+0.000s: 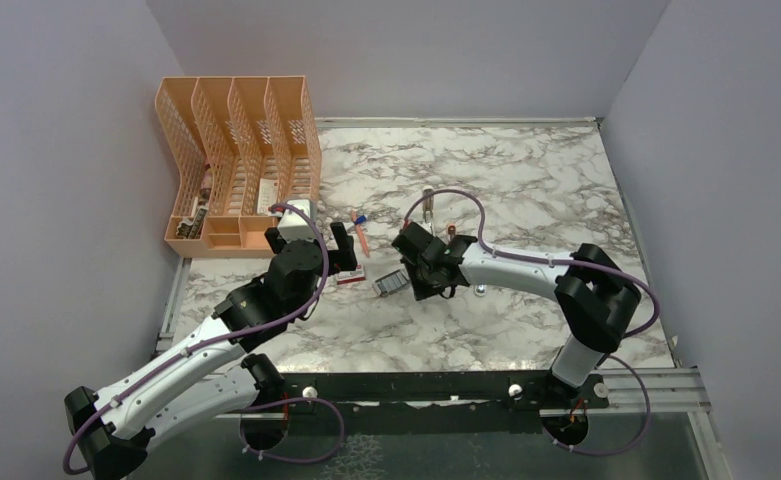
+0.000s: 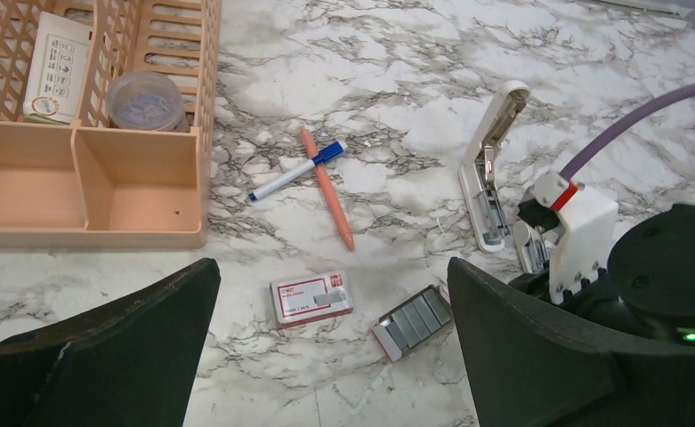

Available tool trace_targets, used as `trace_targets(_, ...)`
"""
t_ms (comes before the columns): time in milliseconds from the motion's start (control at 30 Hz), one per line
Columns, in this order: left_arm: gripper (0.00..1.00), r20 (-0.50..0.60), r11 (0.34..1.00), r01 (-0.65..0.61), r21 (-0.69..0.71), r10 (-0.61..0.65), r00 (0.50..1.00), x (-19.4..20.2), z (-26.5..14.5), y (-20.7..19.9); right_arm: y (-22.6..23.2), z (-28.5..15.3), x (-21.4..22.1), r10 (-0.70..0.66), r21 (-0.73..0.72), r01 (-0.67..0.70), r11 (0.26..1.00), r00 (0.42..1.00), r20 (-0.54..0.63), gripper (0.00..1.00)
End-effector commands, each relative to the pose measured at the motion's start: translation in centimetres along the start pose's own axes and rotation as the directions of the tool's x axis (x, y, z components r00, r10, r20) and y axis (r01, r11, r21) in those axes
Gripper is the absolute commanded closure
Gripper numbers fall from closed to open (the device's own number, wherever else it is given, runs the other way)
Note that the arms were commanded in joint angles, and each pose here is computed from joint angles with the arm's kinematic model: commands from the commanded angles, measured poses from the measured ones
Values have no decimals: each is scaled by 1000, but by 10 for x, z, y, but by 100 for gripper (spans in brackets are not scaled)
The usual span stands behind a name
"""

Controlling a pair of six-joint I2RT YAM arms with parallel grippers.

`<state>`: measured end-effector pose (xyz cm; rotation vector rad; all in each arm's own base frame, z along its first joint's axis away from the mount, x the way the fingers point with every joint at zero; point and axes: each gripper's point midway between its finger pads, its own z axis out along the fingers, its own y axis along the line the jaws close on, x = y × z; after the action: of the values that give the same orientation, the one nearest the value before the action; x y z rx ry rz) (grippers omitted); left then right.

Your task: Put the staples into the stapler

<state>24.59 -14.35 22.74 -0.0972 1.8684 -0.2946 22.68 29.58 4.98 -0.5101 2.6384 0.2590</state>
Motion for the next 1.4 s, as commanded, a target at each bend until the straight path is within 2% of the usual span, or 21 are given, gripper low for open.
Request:
trace_targets(0,1,6,1000,10,-28,-10,1000,2,2,5,-15,5,39,58,54,-54,997,994,-90,78)
trace_targets(267,1,6,999,8,-32,-8,1000,3,2,6,-19,12,53,72,67,-63,996,989,-131,77)
trace_targets(400,1,6,999,7,-33,-7,1000,3,2,6,-20,14,56,70,78,-59,995,987,-148,67)
trace_targets(533,1,14,999,12,-35,-11,1000,0,1,8,-18,13,54,95,87,-83,993,984,-149,63)
trace_targets(733,1,15,999,16,-34,-15,1000,1,1,8,-20,12,52,159,125,-142,982,977,-140,66)
trace_targets(1000,1,18,999,20,-32,-20,1000,0,0,8,-22,14,51,172,151,-151,977,976,-137,72)
trace_targets(1367,1,18,999,21,-30,-20,1000,0,0,7,-27,18,49,186,185,-161,969,975,-124,69)
